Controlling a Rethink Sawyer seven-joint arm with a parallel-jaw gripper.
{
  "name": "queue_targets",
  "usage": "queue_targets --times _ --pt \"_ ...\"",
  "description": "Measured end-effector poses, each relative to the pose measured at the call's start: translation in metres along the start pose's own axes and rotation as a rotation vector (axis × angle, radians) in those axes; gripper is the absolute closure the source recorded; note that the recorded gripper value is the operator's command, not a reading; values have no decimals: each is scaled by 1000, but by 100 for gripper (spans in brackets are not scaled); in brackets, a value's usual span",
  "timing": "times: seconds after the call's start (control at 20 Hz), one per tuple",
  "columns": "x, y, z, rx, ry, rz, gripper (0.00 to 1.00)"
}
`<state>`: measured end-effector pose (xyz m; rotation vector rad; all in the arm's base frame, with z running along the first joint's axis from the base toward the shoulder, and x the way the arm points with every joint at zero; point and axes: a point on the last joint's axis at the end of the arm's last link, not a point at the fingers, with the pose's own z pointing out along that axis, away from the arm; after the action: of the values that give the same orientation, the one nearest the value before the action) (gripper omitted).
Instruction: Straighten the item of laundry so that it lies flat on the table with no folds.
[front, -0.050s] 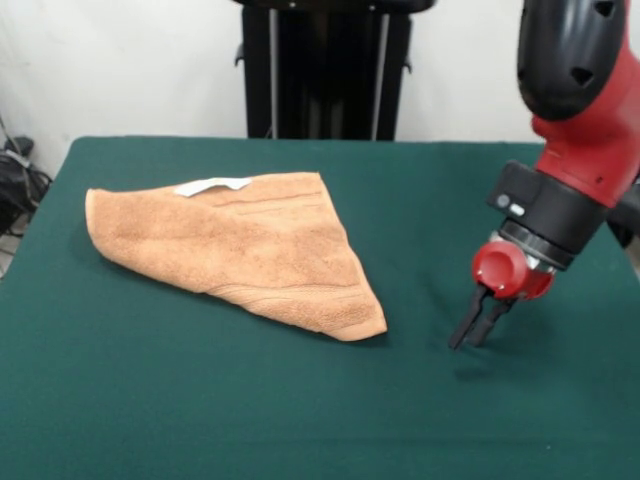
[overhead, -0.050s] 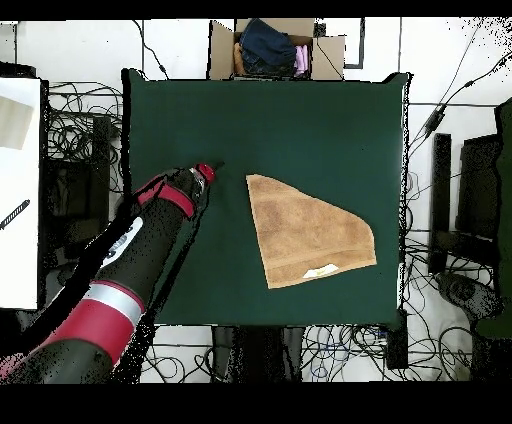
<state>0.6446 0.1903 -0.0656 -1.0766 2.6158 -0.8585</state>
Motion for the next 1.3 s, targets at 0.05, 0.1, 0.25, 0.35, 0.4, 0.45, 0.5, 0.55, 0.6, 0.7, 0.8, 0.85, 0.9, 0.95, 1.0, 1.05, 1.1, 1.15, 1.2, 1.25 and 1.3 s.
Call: queue_targets --times 0.05,0.1,0.25,0.35,0.4,0.45,0.5,0.55,0.6,0.7,0.8,0.85,0.9,0.95,1.0,1.05,1.1,1.15,1.2,1.25,1.3 --pt "0 -3 2 2 -6 5 0" --pt "1 -8 5 4 -14 14 0" --pt "4 -16 11 7 -28 30 0" --pt "5 -21 15 7 -41 43 0" --pt "5 -24 17 7 -45 48 0" --pt "6 -26 18 8 -50 53 0" --pt "7 -28 20 8 -53 59 0" --pt "7 -30 21 9 -55 62 0" --pt "8 -32 23 9 -57 66 0" --pt "11 -39 28 13 -60 77 0" --pt "16 -47 33 16 -61 90 0" --pt "18 -50 36 17 -60 95 0" --pt "21 -54 39 19 -60 102 0" --pt "23 -56 41 19 -59 105 0" --pt "28 -63 46 21 -56 117 0" --pt "29 -64 47 21 -55 119 0" --pt "30 -65 48 21 -54 121 0" --pt "31 -66 49 21 -53 122 0" --pt "33 -67 50 21 -50 125 0" --pt "33 -67 51 21 -49 125 0" --pt "33 -68 51 21 -49 126 0"
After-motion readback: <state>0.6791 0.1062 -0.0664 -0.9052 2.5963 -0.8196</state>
